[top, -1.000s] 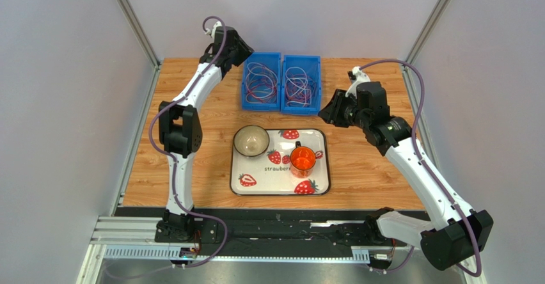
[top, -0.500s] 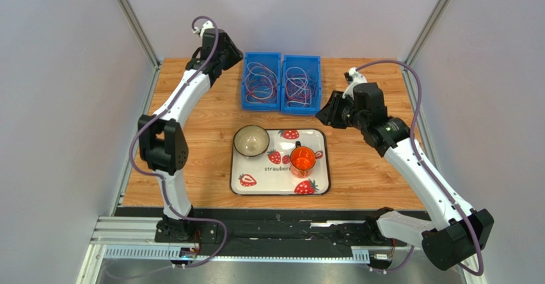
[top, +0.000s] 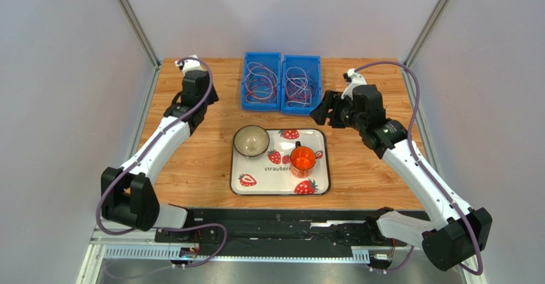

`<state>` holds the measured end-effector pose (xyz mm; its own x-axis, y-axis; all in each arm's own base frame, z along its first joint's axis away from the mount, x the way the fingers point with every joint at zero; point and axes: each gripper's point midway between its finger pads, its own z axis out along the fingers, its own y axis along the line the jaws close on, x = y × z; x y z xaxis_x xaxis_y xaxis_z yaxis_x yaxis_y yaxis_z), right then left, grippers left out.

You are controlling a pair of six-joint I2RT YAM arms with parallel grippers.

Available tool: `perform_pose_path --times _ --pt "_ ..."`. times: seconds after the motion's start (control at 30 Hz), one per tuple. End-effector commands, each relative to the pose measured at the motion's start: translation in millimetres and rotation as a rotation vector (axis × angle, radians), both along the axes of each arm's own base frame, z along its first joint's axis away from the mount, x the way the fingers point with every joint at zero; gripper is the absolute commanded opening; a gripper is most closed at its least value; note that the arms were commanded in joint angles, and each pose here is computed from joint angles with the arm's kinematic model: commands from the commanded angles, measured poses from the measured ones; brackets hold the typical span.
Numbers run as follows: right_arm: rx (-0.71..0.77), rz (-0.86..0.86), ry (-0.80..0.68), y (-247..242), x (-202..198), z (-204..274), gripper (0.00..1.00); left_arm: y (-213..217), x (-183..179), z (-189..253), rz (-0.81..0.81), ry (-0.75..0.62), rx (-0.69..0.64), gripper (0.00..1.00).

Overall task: Untangle the cables
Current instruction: Reset both arms

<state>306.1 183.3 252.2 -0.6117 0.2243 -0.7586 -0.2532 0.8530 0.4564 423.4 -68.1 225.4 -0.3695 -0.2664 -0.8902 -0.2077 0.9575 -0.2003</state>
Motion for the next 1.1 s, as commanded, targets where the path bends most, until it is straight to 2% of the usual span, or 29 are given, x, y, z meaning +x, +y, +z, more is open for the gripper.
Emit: perform_pose_path --times 0.0,0.07,0.13,0.2,0.23,0.27,0.33,0.37,0.5,0.53,0.63,0.67,0.9,0.97,1.0,1.07 --pt "0.049 0.049 -0.100 10.2 2.6 18.4 0.82 33.3 -16.7 0.5 0.028 -0.048 0.235 0.47" --pt "0.070 0.070 -0.118 15.3 2.7 21.6 0.87 37.5 -22.9 -16.8 0.010 -0.053 0.281 0.47" --pt "0.098 0.107 -0.123 22.5 0.6 20.2 0.97 34.9 -24.5 -25.4 -0.019 -0.076 0.291 0.45" --pt "0.118 0.150 -0.109 30.1 -2.9 17.0 0.99 42.5 -35.9 -50.5 -0.015 -0.047 0.332 0.44" --pt "0.123 0.169 -0.112 32.8 -3.7 17.4 0.99 44.2 -34.5 -44.0 -0.009 -0.099 0.345 0.44" --pt "0.128 0.190 -0.102 37.0 -5.0 15.1 0.99 50.6 -43.5 -63.1 -0.022 -0.071 0.405 0.44" --pt "0.136 0.229 -0.097 42.4 -8.0 12.5 0.99 56.6 -43.7 -62.2 -0.014 -0.127 0.444 0.45" --pt "0.135 0.235 -0.096 43.3 -7.5 10.0 0.99 64.1 -49.2 -76.9 -0.008 -0.105 0.448 0.45" --pt "0.142 0.253 -0.124 46.8 -7.3 6.3 1.00 59.5 -42.4 -86.5 -0.089 -0.133 0.409 0.42" --pt "0.144 0.257 -0.139 48.0 -6.7 8.1 1.00 56.9 -36.6 -74.7 -0.103 -0.196 0.426 0.41" --pt "0.124 0.248 -0.167 45.5 -4.2 6.9 1.00 58.0 -36.3 -76.9 -0.111 -0.265 0.418 0.42" --pt "0.116 0.245 -0.177 44.1 -4.2 6.2 0.99 65.9 -38.4 -81.6 -0.094 -0.250 0.407 0.42" --pt "0.005 0.166 -0.286 22.8 7.5 -0.7 1.00 61.4 -42.8 -80.1 -0.194 -0.319 0.331 0.43" --pt "-0.022 0.122 -0.310 13.6 10.4 -1.4 1.00 60.9 -51.2 -95.4 -0.217 -0.320 0.324 0.46" --pt "-0.033 0.105 -0.309 9.7 11.1 -5.4 1.00 61.8 -48.5 -81.3 -0.198 -0.404 0.330 0.47" --pt "-0.073 0.039 -0.317 -3.2 15.9 -7.5 1.00 60.9 -49.6 -89.2 -0.211 -0.340 0.321 0.48"
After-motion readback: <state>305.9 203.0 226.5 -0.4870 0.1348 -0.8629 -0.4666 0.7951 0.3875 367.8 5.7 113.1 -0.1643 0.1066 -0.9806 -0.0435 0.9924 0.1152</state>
